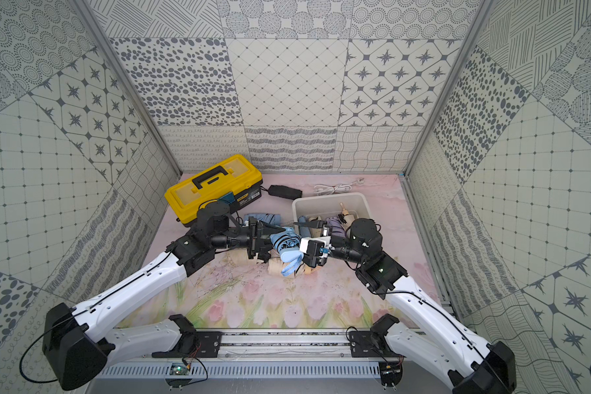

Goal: Put the umbrella into the storage box
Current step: Place the umbrella in the storage box.

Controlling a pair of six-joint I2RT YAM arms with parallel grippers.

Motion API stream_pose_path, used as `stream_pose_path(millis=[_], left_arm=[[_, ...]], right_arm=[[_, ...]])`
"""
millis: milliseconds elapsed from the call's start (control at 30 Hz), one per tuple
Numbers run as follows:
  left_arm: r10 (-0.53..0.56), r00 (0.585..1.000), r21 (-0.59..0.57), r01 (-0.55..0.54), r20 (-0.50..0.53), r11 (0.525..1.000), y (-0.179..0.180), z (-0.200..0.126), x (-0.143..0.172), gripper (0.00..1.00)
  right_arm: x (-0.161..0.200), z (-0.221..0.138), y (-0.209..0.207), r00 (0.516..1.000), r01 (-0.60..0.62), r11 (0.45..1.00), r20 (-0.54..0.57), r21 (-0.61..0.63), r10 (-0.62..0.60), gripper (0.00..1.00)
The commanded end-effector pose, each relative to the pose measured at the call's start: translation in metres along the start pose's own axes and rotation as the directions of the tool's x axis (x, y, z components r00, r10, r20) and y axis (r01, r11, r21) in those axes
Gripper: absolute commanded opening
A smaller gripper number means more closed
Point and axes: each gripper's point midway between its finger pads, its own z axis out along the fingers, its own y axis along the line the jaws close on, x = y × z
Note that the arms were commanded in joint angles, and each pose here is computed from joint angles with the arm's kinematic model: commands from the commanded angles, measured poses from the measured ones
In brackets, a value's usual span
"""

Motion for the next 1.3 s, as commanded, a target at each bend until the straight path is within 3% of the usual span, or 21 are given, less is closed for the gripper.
stream_pose_path(millis=[0, 167, 567, 800, 967, 1167, 1267], left_arm=[[0.07, 0.982, 0.089, -0.055, -0.174, 0.995, -0.029, -0.002, 0.035, 0.0], [0.11, 0.969, 0.097, -0.09, -0.222, 0.991, -0.04, 0.0, 0.046, 0.0], [0.118, 0.965, 0.099, -0.097, -0.233, 0.99, -0.039, 0.003, 0.048, 0.01], [0.172, 0.962, 0.134, -0.146, -0.212, 0.98, -0.044, 0.004, 0.046, 0.42], [0.23, 0.966, 0.177, -0.207, -0.117, 0.962, -0.05, 0.003, 0.032, 0.68], [0.239, 0.966, 0.187, -0.254, 0.1, 0.949, -0.043, -0.013, -0.006, 0.78], [0.228, 0.935, 0.145, -0.274, 0.271, 0.951, -0.029, -0.032, -0.035, 0.78]], right_arm=[[-0.032, 0.0, -0.004, 0.993, 0.011, 0.999, 0.121, -0.035, -0.007, 0.72], [-0.046, 0.001, 0.0, 0.986, -0.015, 0.995, 0.163, -0.103, 0.032, 0.63], [-0.052, 0.007, -0.009, 0.983, -0.017, 0.995, 0.179, -0.103, 0.036, 0.44], [-0.045, 0.011, -0.013, 0.982, -0.074, 0.993, 0.165, -0.088, 0.088, 0.39], [-0.036, 0.013, -0.023, 0.979, -0.156, 0.987, 0.13, -0.034, 0.16, 0.35], [-0.012, 0.009, -0.027, 0.951, -0.302, 0.952, 0.086, 0.04, 0.298, 0.3], [-0.001, 0.005, -0.031, 0.922, -0.386, 0.918, 0.068, 0.088, 0.381, 0.27]])
